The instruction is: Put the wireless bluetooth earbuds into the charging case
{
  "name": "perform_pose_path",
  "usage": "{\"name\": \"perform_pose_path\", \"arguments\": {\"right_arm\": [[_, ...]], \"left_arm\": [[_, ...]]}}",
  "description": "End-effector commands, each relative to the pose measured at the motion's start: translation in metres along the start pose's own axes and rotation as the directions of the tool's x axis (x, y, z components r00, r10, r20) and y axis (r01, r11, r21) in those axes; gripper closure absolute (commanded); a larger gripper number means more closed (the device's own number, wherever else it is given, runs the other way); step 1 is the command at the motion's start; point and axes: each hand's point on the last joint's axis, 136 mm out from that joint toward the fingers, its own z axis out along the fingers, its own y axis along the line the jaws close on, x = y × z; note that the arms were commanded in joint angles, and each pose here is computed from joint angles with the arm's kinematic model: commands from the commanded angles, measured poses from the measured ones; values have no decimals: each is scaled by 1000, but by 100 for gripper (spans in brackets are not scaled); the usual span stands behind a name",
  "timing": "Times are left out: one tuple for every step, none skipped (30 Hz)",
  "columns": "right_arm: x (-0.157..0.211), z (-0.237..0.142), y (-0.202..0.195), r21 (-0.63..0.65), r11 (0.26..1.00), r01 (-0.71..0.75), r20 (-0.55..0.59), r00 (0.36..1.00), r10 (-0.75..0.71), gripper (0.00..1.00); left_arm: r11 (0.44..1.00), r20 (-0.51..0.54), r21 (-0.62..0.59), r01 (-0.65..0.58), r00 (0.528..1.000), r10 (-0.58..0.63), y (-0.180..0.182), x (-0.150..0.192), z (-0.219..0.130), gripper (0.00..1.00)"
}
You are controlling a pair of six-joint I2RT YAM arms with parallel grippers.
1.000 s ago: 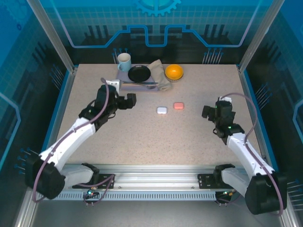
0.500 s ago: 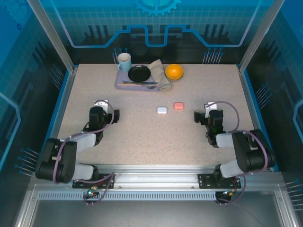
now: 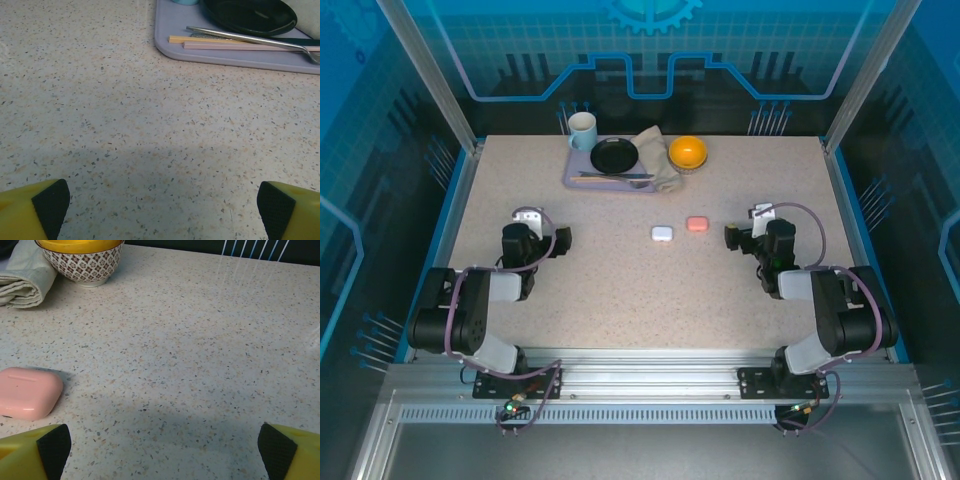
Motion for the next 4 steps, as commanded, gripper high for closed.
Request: {"name": "perform_pose_path", "arguments": {"right_arm": [[-11, 1, 0, -19, 1000, 2, 24, 1000, -1, 0], [-11, 1, 0, -20, 1000, 3, 27, 1000, -2, 0], [-11, 0, 1, -21, 1000, 7, 31, 999, -6, 0], [-11, 0, 2, -22, 1000, 10, 31, 999, -9, 0]], "left_arm": [[1000, 52, 31, 6, 999, -7, -5, -19, 1, 1], [1000, 53, 30, 6, 999, -7, -4, -19, 1, 1], [1000, 55, 31, 4, 998, -6, -5, -19, 1, 1], [1000, 56, 31, 5, 998, -7, -5, -19, 1, 1]]}}
